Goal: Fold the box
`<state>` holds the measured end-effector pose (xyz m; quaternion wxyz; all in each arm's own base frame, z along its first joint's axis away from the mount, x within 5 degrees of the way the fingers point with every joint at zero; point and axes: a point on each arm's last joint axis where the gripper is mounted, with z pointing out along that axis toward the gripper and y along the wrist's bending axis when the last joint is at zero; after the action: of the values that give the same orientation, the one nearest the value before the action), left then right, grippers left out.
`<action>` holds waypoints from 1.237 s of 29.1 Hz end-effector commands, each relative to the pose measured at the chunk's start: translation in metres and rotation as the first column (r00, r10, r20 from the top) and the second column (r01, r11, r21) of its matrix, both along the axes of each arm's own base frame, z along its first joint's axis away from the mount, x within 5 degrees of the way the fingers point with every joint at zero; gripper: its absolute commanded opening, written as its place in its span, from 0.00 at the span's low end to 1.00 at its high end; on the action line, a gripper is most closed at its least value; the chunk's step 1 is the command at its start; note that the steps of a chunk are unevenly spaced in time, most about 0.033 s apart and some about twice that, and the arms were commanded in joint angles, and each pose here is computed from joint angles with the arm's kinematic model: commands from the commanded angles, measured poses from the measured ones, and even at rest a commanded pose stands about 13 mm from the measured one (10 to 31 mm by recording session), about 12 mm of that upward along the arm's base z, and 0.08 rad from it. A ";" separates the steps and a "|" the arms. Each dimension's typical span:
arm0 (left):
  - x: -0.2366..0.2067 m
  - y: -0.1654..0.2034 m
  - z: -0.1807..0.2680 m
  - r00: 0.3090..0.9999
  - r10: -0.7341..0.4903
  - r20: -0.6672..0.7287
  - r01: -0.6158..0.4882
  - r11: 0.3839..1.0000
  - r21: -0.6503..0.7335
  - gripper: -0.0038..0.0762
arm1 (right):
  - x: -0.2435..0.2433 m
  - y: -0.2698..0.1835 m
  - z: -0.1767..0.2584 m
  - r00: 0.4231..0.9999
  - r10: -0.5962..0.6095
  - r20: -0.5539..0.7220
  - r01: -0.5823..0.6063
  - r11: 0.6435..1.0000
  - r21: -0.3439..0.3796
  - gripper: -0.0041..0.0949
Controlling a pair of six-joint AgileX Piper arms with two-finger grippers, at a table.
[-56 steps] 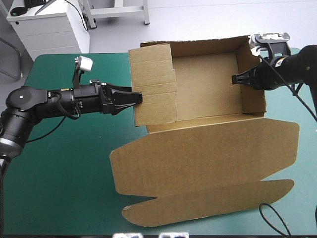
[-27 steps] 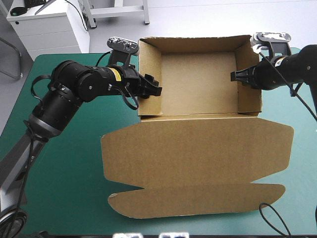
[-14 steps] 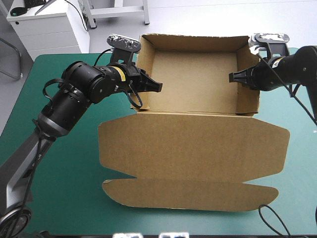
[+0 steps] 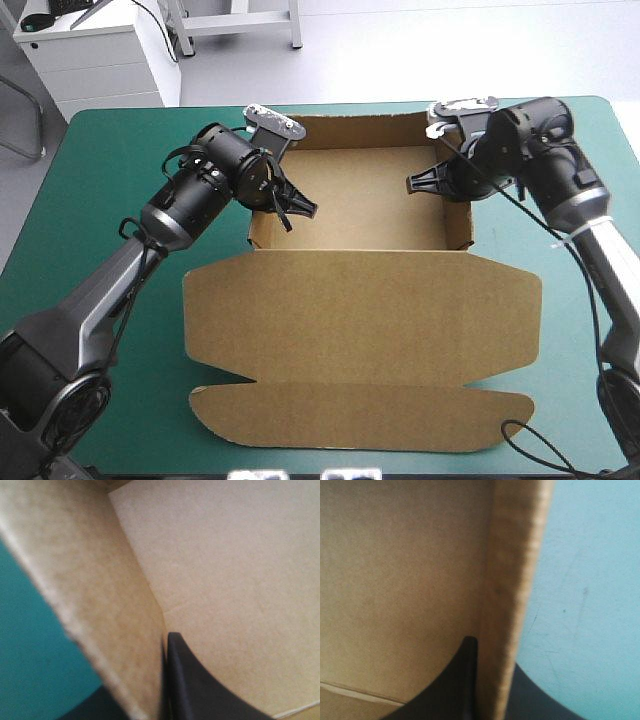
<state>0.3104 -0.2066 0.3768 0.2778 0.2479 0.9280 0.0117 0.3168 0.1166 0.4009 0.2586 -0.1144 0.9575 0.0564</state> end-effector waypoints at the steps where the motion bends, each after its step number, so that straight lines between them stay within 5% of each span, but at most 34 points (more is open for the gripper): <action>1: -0.008 -0.007 0.004 0.993 -0.118 -0.025 0.119 0.992 0.032 0.04 | -0.005 0.022 0.006 0.996 0.087 0.015 -0.088 0.995 0.045 0.03; 10: 0.020 0.008 -0.022 0.989 -0.049 -0.138 0.047 0.999 -0.016 0.04 | 0.024 0.037 -0.039 0.991 0.083 -0.100 -0.084 0.996 -0.006 0.03; 24: 0.044 0.014 -0.067 0.959 -0.067 -0.276 0.087 0.995 0.058 0.04 | 0.048 0.047 -0.085 0.975 0.061 -0.215 -0.070 0.997 -0.034 0.03; 28: 0.048 0.019 -0.071 0.950 -0.069 -0.305 0.077 0.997 0.014 0.16 | 0.048 0.045 -0.085 0.975 0.069 -0.213 -0.080 0.996 -0.040 0.04; 32: 0.053 0.030 -0.070 0.942 -0.042 -0.332 0.025 0.998 -0.057 0.50 | 0.051 0.040 -0.085 0.974 0.057 -0.221 -0.062 0.998 -0.014 0.32; 36: 0.055 0.032 -0.070 0.939 -0.037 -0.341 0.011 0.997 -0.078 0.61 | 0.051 0.040 -0.085 0.974 0.051 -0.222 -0.055 0.998 -0.013 0.75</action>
<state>0.3770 -0.1771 0.2765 0.1087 0.2486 0.9613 -0.0477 0.3754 0.1597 0.2844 0.1098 -0.1314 0.9839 0.0510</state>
